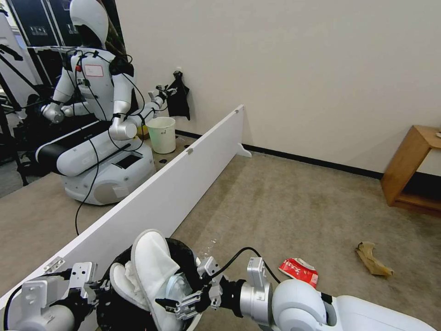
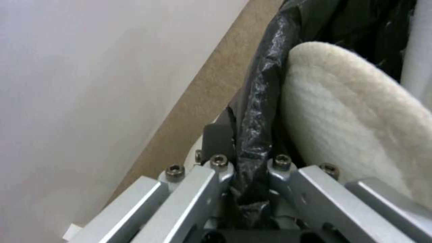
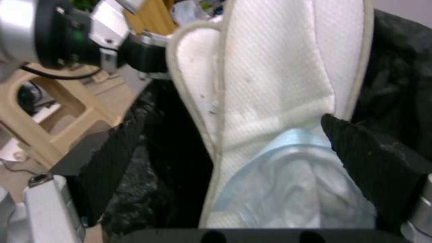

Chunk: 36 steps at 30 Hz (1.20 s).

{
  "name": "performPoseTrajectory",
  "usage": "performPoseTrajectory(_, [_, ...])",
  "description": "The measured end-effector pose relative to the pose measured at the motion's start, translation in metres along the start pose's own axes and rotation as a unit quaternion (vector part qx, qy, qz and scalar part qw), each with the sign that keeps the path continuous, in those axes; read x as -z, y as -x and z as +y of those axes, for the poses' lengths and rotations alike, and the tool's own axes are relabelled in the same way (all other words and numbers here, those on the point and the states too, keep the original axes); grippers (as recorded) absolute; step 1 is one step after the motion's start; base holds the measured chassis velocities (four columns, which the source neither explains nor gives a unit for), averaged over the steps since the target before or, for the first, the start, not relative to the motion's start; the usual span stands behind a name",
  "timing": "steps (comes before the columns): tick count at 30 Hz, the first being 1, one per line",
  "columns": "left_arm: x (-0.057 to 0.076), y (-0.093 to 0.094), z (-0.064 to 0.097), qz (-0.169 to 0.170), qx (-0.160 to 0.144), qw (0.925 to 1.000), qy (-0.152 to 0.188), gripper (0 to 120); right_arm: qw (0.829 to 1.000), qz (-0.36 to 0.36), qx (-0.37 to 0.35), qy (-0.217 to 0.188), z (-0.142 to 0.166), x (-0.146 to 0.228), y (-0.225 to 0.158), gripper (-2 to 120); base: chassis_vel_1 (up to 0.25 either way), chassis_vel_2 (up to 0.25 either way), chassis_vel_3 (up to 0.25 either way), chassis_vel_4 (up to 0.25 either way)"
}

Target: Pick up the trash bin, then pick up the garbage from the floor and place it into the trash bin.

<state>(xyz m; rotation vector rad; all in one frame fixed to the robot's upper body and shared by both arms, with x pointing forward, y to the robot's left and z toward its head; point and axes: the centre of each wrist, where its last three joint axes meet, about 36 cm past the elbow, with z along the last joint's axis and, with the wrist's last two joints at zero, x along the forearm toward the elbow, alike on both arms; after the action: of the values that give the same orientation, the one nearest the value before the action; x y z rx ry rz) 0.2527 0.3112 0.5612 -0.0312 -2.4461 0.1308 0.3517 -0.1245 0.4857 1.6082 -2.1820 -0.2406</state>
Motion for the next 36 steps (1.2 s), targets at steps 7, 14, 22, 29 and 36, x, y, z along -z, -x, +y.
performPoseTrajectory(7, [0.000,0.000,0.000,0.001,0.000,1.0000,-0.001,1,1.000,-0.006,0.003,-0.003,-0.001,0.002,-0.004,100,0.000,0.000,0.000,0.000])
performPoseTrajectory(14, [0.000,0.000,0.000,0.000,0.000,1.0000,-0.002,1,0.999,-0.023,0.000,-0.023,-0.006,0.006,-0.009,100,0.000,0.000,0.000,0.000])
performPoseTrajectory(22, [-0.003,-0.001,0.000,0.002,0.001,1.0000,-0.007,1,0.992,-0.096,-0.051,-0.064,-0.027,0.032,-0.033,100,0.000,0.000,0.000,0.000])
performPoseTrajectory(29, [-0.001,-0.002,0.002,-0.011,0.006,0.9998,-0.016,1,0.954,-0.174,-0.215,-0.118,-0.054,0.059,-0.125,100,0.000,0.000,0.000,0.000])
performPoseTrajectory(36, [-0.004,0.000,-0.001,-0.026,0.010,0.9995,-0.014,1,0.906,-0.181,-0.356,-0.143,-0.047,0.043,-0.189,100,0.000,0.000,0.000,0.000])
